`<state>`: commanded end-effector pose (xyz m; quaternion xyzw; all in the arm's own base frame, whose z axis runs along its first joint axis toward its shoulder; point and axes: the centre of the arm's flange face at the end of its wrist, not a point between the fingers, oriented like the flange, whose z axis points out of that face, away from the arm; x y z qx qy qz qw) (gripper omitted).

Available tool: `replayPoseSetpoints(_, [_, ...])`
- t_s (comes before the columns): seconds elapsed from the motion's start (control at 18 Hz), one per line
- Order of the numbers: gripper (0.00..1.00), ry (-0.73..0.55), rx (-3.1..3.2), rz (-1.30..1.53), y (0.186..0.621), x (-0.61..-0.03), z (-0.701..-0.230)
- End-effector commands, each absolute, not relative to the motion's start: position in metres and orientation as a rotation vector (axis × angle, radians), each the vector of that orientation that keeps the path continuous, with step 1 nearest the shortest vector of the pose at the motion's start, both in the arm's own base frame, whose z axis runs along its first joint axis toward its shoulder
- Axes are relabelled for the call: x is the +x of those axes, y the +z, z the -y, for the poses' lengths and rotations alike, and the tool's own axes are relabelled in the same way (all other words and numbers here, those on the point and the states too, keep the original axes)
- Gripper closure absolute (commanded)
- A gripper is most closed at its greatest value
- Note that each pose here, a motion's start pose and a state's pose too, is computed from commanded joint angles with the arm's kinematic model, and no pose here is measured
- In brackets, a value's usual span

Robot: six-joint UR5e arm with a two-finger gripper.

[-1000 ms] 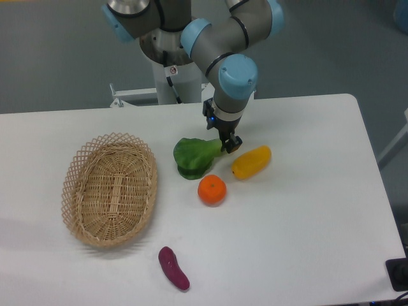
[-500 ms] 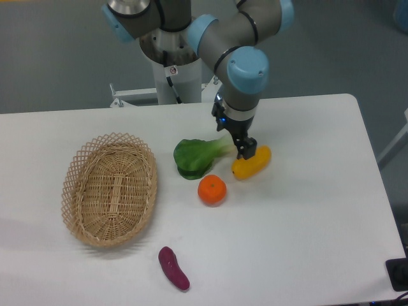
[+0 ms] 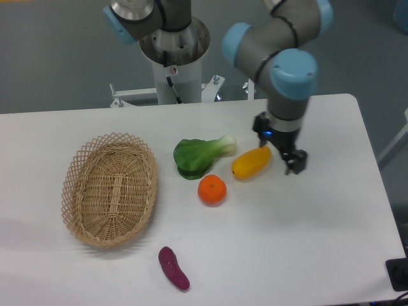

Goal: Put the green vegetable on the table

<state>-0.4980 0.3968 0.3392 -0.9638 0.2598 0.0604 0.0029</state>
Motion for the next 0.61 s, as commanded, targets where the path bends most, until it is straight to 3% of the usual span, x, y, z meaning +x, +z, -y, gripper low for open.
replayPoseSetpoints(0.61, [0.00, 0.190, -3.027, -0.755, 0.330, -0.573, -0.405])
